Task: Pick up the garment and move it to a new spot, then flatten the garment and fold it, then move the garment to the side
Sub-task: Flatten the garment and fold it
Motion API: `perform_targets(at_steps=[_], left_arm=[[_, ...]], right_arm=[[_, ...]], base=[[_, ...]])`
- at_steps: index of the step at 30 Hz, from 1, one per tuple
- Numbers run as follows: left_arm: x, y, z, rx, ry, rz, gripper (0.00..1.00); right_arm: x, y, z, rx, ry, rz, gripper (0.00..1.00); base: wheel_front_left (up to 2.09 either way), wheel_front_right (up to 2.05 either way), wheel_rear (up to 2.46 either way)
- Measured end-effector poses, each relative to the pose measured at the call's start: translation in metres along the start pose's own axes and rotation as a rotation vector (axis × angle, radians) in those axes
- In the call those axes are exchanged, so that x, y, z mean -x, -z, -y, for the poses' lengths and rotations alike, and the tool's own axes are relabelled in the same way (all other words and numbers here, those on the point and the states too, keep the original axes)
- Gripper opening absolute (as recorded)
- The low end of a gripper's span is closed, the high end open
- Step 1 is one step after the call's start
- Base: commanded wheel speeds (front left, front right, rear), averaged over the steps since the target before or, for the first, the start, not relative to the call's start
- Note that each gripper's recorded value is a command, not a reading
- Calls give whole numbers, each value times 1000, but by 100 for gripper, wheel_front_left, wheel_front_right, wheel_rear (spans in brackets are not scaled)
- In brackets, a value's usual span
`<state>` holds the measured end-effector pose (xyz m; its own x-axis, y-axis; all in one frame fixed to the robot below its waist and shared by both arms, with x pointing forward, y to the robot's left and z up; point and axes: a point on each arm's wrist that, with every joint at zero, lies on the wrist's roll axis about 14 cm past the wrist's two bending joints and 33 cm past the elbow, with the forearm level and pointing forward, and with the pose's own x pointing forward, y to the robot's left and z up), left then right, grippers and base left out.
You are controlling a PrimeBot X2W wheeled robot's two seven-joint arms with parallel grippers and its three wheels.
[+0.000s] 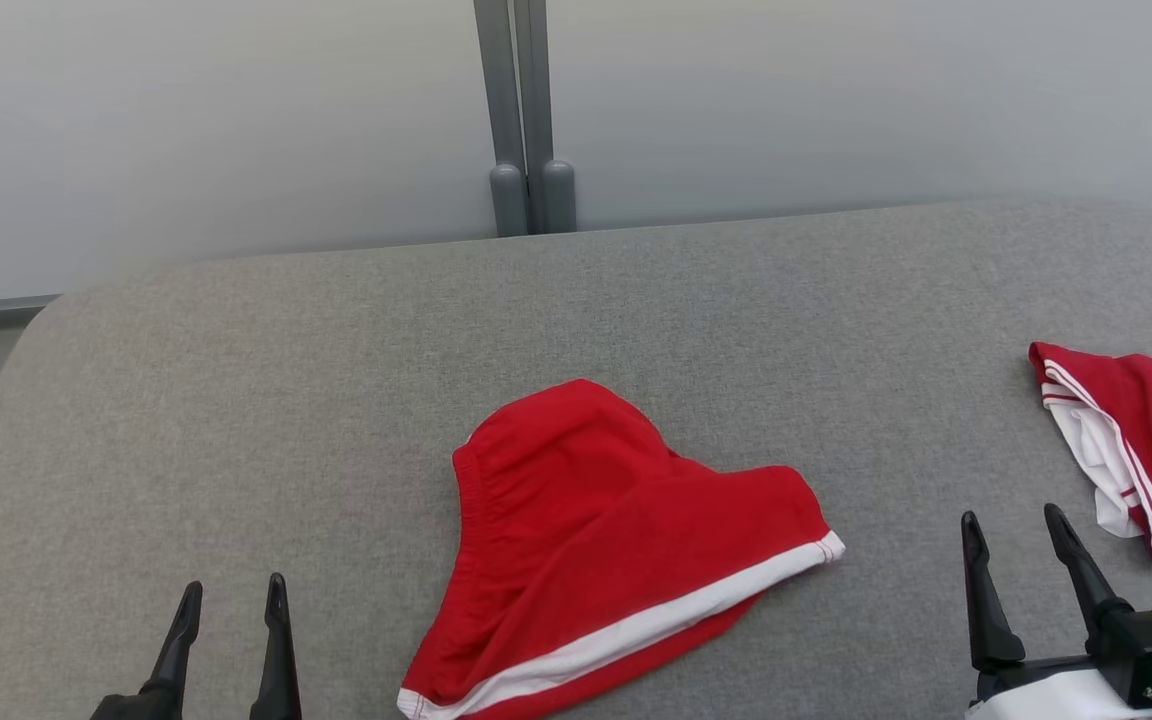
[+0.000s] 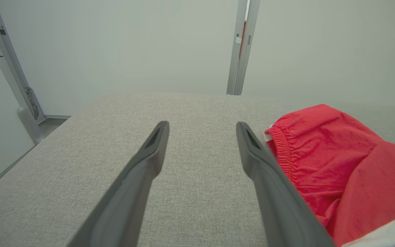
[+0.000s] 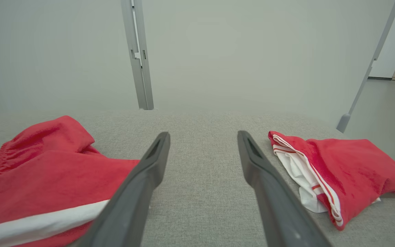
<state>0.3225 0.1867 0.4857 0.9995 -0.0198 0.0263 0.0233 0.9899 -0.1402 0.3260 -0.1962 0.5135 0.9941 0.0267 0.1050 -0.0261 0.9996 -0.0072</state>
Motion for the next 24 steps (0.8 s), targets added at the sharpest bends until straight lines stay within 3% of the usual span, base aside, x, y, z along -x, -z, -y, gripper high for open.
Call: perform_targets(at_steps=[24], left_arm=[[0,5,15,18,47,-12,100]], right_arm=[[-2,13,-14,-11,-47,-40,100]], base=[[0,0,0]])
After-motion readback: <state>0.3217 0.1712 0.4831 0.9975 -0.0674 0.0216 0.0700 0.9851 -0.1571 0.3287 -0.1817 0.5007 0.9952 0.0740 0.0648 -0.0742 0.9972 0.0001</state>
